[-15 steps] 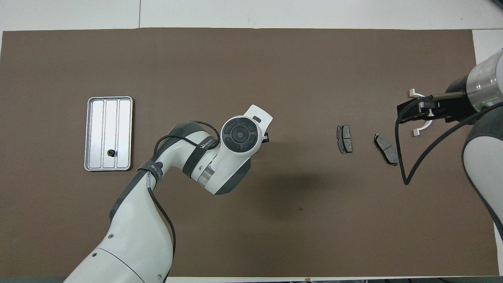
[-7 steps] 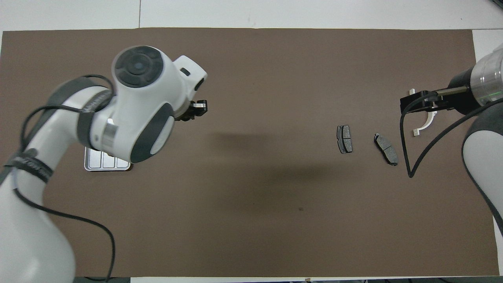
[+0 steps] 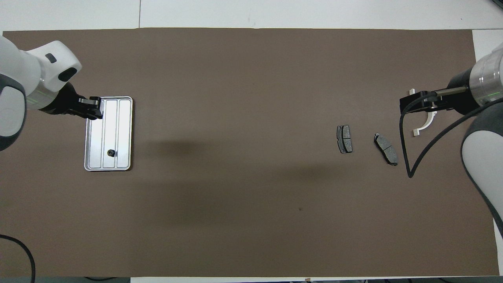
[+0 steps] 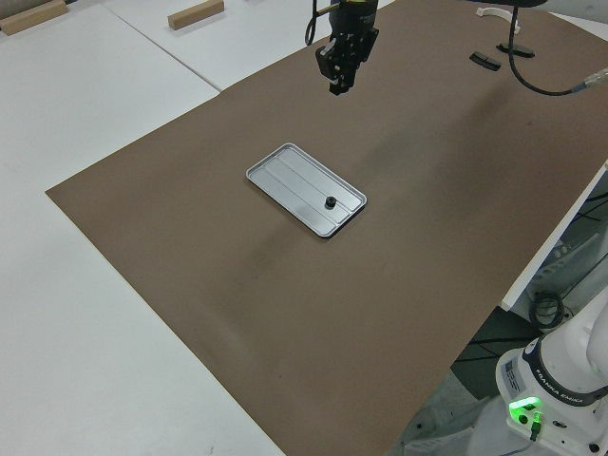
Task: Pick bearing gear from pile to tray
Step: 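Carry the second bearing with the left gripper over the silver tray, then lower the bearing into the tray and open the left gripper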
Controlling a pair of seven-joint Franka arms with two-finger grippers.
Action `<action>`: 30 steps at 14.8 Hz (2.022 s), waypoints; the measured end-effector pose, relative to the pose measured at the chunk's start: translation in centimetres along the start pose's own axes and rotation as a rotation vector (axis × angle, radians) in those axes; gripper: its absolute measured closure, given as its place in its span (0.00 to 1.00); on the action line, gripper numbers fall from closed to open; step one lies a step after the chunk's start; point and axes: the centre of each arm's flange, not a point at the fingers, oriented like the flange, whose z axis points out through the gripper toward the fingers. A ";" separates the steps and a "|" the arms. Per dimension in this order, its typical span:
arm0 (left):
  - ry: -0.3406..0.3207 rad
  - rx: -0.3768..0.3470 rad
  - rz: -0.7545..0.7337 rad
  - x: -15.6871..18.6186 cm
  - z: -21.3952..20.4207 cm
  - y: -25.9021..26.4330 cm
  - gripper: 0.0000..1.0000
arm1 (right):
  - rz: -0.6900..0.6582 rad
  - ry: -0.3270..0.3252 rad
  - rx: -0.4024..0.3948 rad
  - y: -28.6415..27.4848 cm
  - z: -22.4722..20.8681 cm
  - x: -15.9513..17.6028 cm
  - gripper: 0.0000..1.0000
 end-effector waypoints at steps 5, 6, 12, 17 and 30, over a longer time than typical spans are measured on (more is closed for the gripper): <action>0.049 -0.011 0.015 -0.6 4.2 -6.1 0.65 | -0.006 -0.046 -0.001 -0.3 0.4 -0.5 0.00; 0.062 -0.009 0.011 -0.8 5.3 -6.3 0.65 | -0.006 -0.056 -0.002 -0.3 0.5 -0.6 0.00; 0.110 0.000 0.012 -1.3 9.6 -6.0 0.65 | -0.007 -0.071 -0.002 -0.3 0.5 -0.8 0.00; 0.125 0.001 0.018 -0.7 12.2 -5.7 0.65 | -0.011 -0.070 -0.002 -0.6 0.5 -0.9 0.00; 0.157 0.005 0.014 1.1 17.4 -6.2 0.65 | 0.005 -0.070 0.024 -1.1 0.4 -0.9 0.00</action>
